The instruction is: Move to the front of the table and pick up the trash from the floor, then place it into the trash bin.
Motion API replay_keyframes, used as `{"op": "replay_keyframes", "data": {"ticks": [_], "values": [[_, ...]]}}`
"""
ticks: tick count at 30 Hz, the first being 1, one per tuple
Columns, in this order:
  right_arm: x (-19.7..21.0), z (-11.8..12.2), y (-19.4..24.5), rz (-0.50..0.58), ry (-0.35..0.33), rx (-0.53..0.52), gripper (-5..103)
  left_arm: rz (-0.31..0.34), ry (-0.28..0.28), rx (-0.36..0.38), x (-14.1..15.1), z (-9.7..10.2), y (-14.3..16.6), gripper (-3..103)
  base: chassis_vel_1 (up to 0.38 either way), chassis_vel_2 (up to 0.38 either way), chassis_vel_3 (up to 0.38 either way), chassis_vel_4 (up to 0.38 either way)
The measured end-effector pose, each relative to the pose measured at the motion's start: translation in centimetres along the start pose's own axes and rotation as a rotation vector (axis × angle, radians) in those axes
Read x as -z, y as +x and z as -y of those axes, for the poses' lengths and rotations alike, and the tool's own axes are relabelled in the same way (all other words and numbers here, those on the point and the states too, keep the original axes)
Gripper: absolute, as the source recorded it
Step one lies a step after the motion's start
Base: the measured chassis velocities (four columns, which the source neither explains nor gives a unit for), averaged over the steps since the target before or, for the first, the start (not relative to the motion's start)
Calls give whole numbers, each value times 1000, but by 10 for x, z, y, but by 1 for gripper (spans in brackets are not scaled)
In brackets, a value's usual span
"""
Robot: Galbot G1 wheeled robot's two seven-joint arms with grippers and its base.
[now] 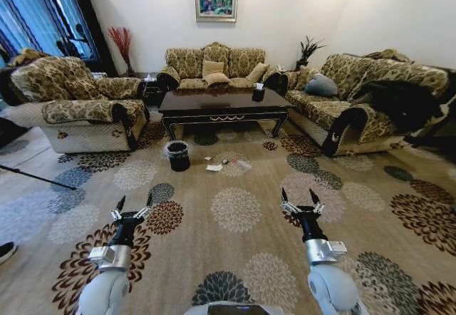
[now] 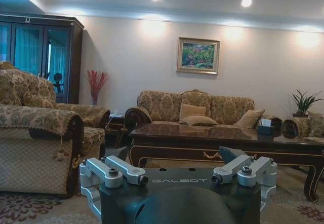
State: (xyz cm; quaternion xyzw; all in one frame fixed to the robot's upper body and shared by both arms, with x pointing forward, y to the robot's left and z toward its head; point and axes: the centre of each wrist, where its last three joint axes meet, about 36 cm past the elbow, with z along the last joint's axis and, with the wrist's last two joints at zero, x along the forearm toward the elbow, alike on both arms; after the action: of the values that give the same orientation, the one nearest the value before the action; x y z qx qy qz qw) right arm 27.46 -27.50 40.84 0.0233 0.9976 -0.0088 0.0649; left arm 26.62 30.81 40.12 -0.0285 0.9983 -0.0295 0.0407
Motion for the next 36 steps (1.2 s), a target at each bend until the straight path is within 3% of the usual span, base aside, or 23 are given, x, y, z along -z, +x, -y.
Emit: {"op": "replay_keyframes", "data": {"ticks": [6, 13, 18, 23, 29, 36], "values": [[-1, 1, 1, -10, 5, -19, 100, 4, -1, -6, 3, 2, 0, 100, 0, 0, 0, 0], [9, -6, 2, -55, -110, -62, 100, 5, -6, -12, 5, 4, 2, 100, 0, 0, 0, 0], [8, -2, 3, -44, -62, -57, 100, 1, -11, -16, 4, 6, 3, 100, 0, 0, 0, 0], [13, -10, 9, -77, -141, -64, 100, 0, -13, -24, 4, 7, 3, 100, 0, 0, 0, 0], [7, -10, 11, -81, -103, -68, 100, 1, -15, -30, 3, 8, 2, 100, 0, 0, 0, 0], [8, -8, 10, -91, -106, -92, 100, 7, -22, -37, 6, 8, 1, 100, 0, 0, 0, 0]]}}
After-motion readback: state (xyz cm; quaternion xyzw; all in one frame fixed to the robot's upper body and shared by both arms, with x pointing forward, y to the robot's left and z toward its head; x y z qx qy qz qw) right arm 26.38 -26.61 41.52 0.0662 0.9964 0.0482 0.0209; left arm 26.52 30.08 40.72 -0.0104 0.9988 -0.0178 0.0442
